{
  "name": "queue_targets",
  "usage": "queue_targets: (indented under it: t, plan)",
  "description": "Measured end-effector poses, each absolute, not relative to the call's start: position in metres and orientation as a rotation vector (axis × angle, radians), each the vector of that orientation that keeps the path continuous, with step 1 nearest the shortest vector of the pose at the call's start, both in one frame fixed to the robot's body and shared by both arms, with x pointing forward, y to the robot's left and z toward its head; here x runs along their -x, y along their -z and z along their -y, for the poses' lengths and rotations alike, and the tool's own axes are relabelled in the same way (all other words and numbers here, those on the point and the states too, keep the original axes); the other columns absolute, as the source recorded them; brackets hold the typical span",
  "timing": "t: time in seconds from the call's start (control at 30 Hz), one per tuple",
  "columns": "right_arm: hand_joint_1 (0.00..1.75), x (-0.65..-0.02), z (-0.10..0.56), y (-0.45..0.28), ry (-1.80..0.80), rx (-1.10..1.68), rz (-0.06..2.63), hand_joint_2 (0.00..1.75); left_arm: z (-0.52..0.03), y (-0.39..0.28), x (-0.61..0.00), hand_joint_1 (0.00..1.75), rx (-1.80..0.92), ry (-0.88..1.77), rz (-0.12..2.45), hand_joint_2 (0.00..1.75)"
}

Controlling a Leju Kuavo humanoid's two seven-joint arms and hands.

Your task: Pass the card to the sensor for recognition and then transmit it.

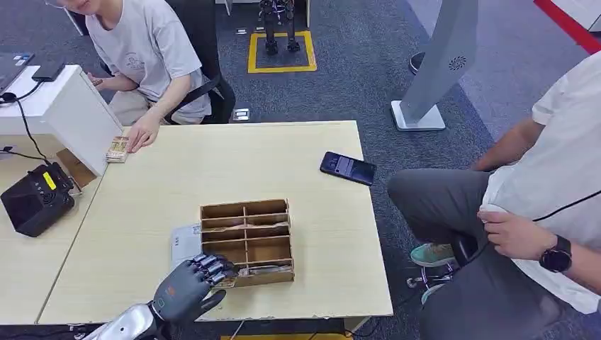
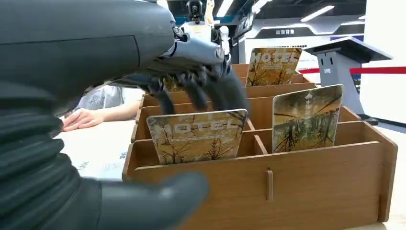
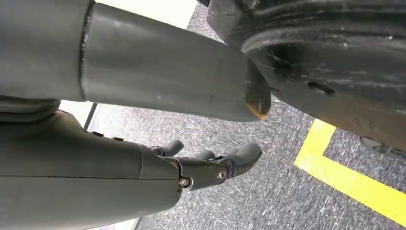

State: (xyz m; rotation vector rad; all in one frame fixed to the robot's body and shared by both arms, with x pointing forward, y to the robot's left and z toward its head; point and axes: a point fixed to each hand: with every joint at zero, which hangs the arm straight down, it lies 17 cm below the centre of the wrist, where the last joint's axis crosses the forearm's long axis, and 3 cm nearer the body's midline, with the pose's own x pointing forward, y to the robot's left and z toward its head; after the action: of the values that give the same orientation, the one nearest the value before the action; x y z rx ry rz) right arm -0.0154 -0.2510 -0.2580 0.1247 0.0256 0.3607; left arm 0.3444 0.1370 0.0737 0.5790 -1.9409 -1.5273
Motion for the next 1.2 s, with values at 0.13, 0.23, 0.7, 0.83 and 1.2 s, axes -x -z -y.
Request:
queue_targets:
  t: [0.13, 0.23, 0.7, 0.83, 1.2]
  plan:
    - [0.0, 0.0157, 0.2504, 0.2578, -0.36, -0.13, -0.027, 0.0, -0.1383, -0.0748, -0.3463, 1.64, -0.583, 1.521, 1.94, 1.75]
    - [0.0, 0.0158, 0.2516, 0.2581, -0.359, -0.128, -0.028, 0.0, -0.1392, -0.0764, -0.348, 1.64, -0.588, 1.515, 1.941, 1.75]
    - [0.0, 0.0157, 0.2535, 0.2587, -0.357, -0.123, -0.029, 0.0, -0.1392, -0.0761, -0.3478, 1.64, -0.587, 1.515, 1.941, 1.75]
    - [0.0, 0.0158, 0.2534, 0.2587, -0.357, -0.123, -0.029, 0.0, -0.1392, -0.0761, -0.3477, 1.64, -0.587, 1.515, 1.941, 1.75]
    - [0.0, 0.0153, 0.2541, 0.2589, -0.356, -0.124, -0.027, 0.0, -0.1399, -0.0755, -0.3477, 1.75, -0.58, 1.504, 1.936, 1.75]
